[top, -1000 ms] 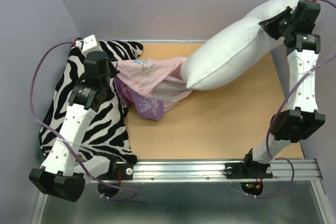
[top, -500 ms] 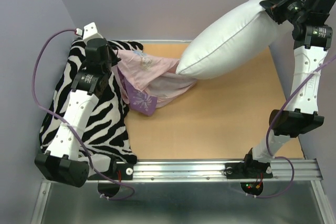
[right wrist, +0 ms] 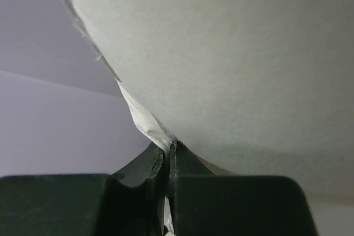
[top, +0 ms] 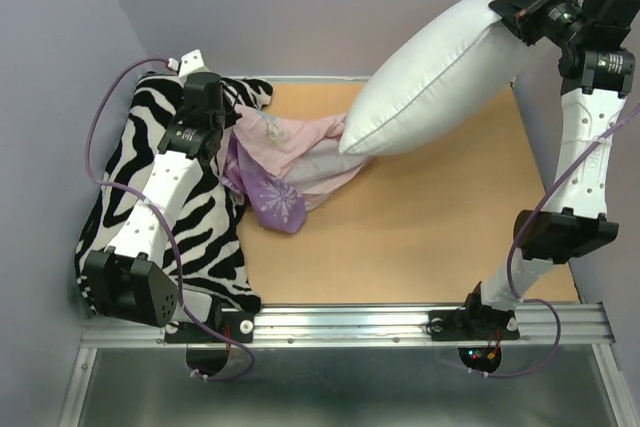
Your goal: Remove the pillowcase from the pillow
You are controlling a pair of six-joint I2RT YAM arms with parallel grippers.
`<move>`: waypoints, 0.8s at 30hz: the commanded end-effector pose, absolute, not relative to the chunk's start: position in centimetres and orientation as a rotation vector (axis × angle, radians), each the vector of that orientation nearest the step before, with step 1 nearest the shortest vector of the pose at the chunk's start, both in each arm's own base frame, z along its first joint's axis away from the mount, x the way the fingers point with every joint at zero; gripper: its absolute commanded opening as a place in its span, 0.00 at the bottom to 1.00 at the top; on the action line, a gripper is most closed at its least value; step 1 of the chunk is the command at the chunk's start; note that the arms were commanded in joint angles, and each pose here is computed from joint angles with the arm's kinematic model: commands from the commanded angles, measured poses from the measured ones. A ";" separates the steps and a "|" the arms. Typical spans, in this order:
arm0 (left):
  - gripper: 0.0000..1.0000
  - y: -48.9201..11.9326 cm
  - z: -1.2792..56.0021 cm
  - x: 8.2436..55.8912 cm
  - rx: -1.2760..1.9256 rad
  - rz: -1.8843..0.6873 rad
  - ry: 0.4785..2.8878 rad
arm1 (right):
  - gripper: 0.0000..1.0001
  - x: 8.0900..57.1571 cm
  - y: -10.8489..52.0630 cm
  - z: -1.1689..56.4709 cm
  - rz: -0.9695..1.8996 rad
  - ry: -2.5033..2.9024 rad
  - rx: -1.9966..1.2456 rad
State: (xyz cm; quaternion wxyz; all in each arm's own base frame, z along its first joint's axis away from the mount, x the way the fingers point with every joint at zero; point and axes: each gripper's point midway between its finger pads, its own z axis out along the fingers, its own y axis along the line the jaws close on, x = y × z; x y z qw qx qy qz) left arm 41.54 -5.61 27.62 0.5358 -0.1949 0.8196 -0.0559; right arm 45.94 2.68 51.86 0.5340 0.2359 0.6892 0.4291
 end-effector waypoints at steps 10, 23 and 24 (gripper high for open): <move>0.00 -8.5 32.6 41.7 -0.286 -0.267 1.846 | 0.00 42.3 3.3 38.3 0.714 1.772 0.477; 0.24 -14.9 25.8 37.3 -0.126 -0.449 1.946 | 0.15 37.3 0.9 13.0 0.318 2.151 0.759; 0.29 -16.0 26.0 36.7 -0.102 -0.479 1.941 | 0.35 37.0 0.3 13.7 0.280 2.131 0.754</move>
